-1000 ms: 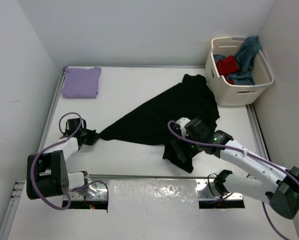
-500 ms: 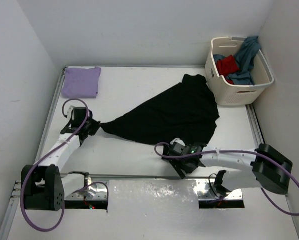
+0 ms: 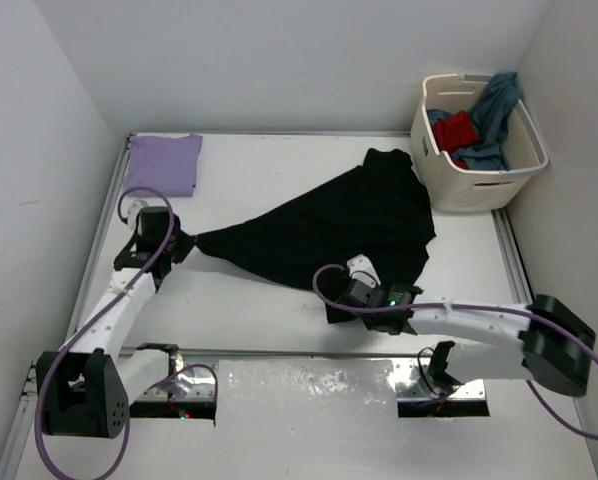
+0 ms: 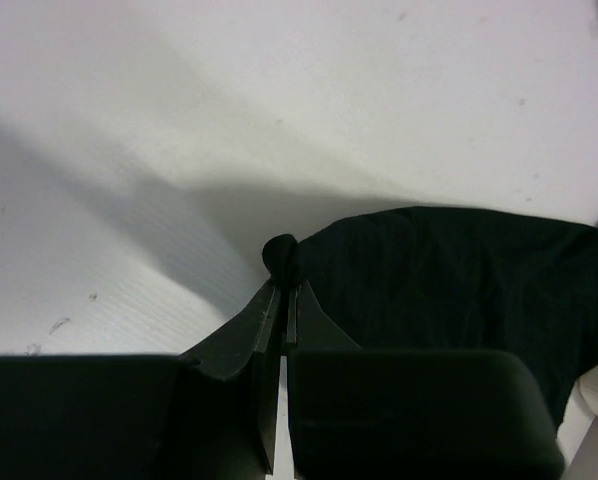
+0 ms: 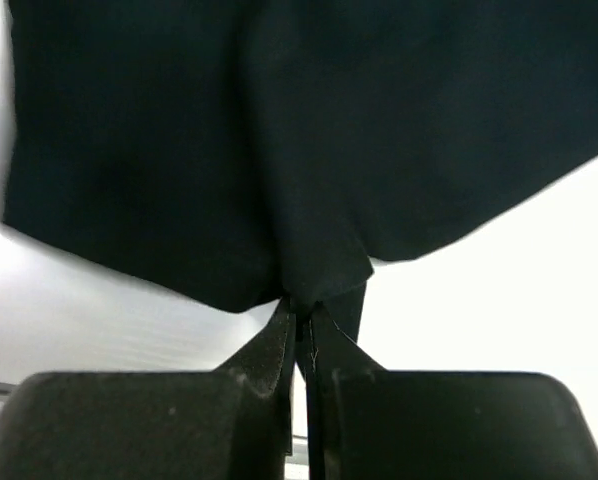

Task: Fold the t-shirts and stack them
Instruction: Flatten out the tshirt

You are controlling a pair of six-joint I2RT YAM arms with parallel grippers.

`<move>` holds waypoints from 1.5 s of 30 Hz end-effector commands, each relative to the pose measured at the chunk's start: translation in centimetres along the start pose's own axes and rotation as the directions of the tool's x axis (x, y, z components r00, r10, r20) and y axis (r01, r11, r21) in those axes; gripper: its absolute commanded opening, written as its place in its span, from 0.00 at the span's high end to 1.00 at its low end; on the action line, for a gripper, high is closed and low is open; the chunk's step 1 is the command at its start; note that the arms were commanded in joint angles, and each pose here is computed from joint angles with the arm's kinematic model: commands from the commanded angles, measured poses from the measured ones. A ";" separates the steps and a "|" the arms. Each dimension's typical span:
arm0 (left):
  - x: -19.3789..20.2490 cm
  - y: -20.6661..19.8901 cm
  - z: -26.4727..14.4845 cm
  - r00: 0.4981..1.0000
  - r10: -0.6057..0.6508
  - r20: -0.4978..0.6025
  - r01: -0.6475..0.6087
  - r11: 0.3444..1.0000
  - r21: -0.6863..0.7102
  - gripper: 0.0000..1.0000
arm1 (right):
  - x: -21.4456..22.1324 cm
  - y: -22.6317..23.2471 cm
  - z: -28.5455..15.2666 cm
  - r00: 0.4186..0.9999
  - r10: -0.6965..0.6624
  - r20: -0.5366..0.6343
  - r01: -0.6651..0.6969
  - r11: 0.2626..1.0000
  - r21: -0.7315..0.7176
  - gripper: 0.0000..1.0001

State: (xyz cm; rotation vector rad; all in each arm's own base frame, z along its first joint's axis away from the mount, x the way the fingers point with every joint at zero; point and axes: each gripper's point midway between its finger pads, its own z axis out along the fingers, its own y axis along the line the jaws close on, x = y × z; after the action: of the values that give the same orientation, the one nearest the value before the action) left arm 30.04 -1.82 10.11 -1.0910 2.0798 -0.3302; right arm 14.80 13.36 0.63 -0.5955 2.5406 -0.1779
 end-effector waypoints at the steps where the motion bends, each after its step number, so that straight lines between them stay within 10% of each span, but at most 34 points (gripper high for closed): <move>1: -5.6 -5.5 -3.7 0.985 0.029 0.171 -0.056 0.986 0.154 1.00 | -8.1 -2.6 -4.7 0.958 0.057 0.280 -0.081 0.994 0.075 1.00; 8: -12.6 -11.9 -12.7 0.913 -0.018 0.407 -0.138 0.927 0.349 1.00 | -17.5 -11.6 -18.1 0.674 0.199 0.712 -0.396 0.910 0.120 1.00; 14: -17.7 -16.5 -24.5 0.817 -0.082 0.571 -0.261 0.830 0.494 1.00 | -22.2 -16.0 -28.9 0.479 0.169 0.862 -0.407 0.912 0.047 1.00; 23: -21.7 -16.9 -47.8 0.586 -0.301 0.752 -0.465 0.635 0.616 1.00 | -26.2 -17.9 -46.6 0.199 0.137 0.970 -0.050 0.990 -0.129 1.00; 31: -21.4 -14.7 -57.0 0.493 -0.396 0.775 -0.539 0.560 0.629 1.00 | -25.6 -18.0 -55.3 0.014 0.170 0.985 0.173 0.970 -0.170 1.00; 38: -21.7 -17.4 -53.5 0.564 -0.331 0.757 -0.526 0.563 0.638 1.00 | -28.5 -20.9 -54.0 0.043 0.051 0.998 -0.061 0.997 -0.048 1.00; 45: -21.1 -19.8 -33.6 0.731 -0.146 0.667 -0.374 0.731 0.570 1.00 | -31.7 -21.1 -43.6 0.371 -0.252 0.894 -0.382 0.836 0.395 1.00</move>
State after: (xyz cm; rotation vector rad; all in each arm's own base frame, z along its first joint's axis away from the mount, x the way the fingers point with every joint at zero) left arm 15.38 -1.24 62.01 -0.3661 0.9459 -0.5341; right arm 21.94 10.02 59.48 -0.3341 1.1702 -0.0905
